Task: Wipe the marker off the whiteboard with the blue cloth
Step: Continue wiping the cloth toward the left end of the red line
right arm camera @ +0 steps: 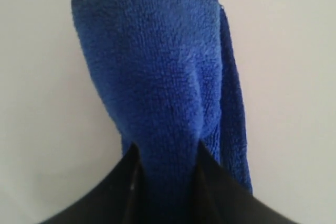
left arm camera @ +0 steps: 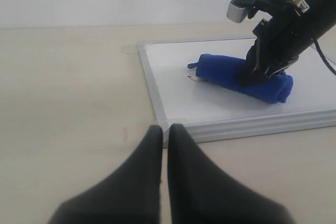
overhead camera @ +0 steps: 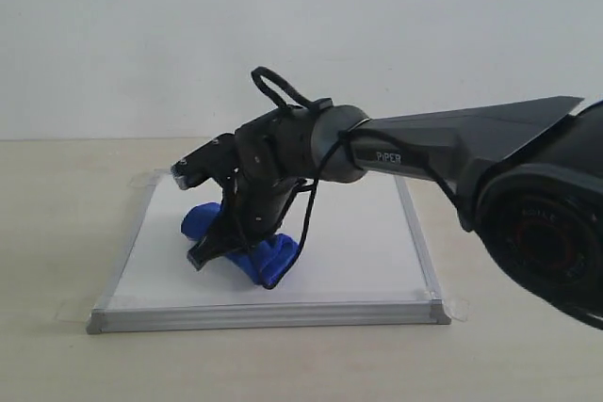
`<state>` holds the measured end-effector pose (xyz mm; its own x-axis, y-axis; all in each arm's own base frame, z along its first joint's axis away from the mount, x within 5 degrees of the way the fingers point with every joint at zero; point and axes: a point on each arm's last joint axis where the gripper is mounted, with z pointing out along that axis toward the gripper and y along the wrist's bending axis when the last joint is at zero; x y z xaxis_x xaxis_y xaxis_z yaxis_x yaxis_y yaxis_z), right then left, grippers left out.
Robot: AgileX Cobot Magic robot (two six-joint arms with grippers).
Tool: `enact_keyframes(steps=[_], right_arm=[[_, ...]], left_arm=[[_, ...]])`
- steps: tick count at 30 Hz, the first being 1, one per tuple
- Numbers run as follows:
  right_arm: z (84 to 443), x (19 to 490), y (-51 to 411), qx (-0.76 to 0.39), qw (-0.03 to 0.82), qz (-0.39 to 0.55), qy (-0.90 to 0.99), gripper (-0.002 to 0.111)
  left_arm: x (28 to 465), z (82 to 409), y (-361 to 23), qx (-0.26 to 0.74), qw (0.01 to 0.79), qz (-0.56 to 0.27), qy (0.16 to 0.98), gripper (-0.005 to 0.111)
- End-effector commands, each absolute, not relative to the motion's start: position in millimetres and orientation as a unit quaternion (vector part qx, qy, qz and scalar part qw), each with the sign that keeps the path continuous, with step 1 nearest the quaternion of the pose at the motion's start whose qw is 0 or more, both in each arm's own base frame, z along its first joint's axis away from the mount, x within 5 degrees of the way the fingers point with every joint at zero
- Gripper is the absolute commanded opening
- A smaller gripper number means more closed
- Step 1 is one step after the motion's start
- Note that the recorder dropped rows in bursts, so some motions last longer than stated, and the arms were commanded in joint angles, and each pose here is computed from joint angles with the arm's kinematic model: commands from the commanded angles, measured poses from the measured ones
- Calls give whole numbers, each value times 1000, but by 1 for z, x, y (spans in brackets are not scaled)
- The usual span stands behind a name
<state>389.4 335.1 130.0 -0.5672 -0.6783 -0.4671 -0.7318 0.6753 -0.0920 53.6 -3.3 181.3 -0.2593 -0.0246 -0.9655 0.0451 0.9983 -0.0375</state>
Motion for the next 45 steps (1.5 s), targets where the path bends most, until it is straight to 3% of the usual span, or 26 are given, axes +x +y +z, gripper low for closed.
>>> enact_keyframes(steps=[1, 7, 13, 17, 20, 25, 28, 39, 45], right_arm=[[127, 422, 290, -299, 246, -4, 922, 0], [125, 435, 263, -216, 222, 1, 951, 0], [109, 401, 317, -334, 194, 91, 918, 0], [110, 389, 331, -373, 194, 100, 902, 0], [110, 403, 318, -367, 213, 79, 902, 0], [107, 441, 258, -241, 219, 4, 945, 0], [104, 445, 247, -203, 205, 4, 957, 0], [109, 385, 354, -365, 233, 82, 898, 0], [122, 410, 332, -326, 245, 32, 912, 0]], left_arm=[[54, 183, -4, 4, 613, -32, 790, 4], [54, 183, -4, 4, 613, -32, 790, 4], [54, 183, -4, 4, 613, -32, 790, 4], [54, 183, -4, 4, 613, -32, 790, 4], [54, 183, -4, 4, 613, -32, 790, 4], [54, 183, -4, 4, 613, -32, 790, 4], [54, 183, -4, 4, 613, -32, 790, 4], [54, 183, -4, 4, 613, -32, 790, 4], [54, 183, -4, 4, 613, -32, 790, 4]])
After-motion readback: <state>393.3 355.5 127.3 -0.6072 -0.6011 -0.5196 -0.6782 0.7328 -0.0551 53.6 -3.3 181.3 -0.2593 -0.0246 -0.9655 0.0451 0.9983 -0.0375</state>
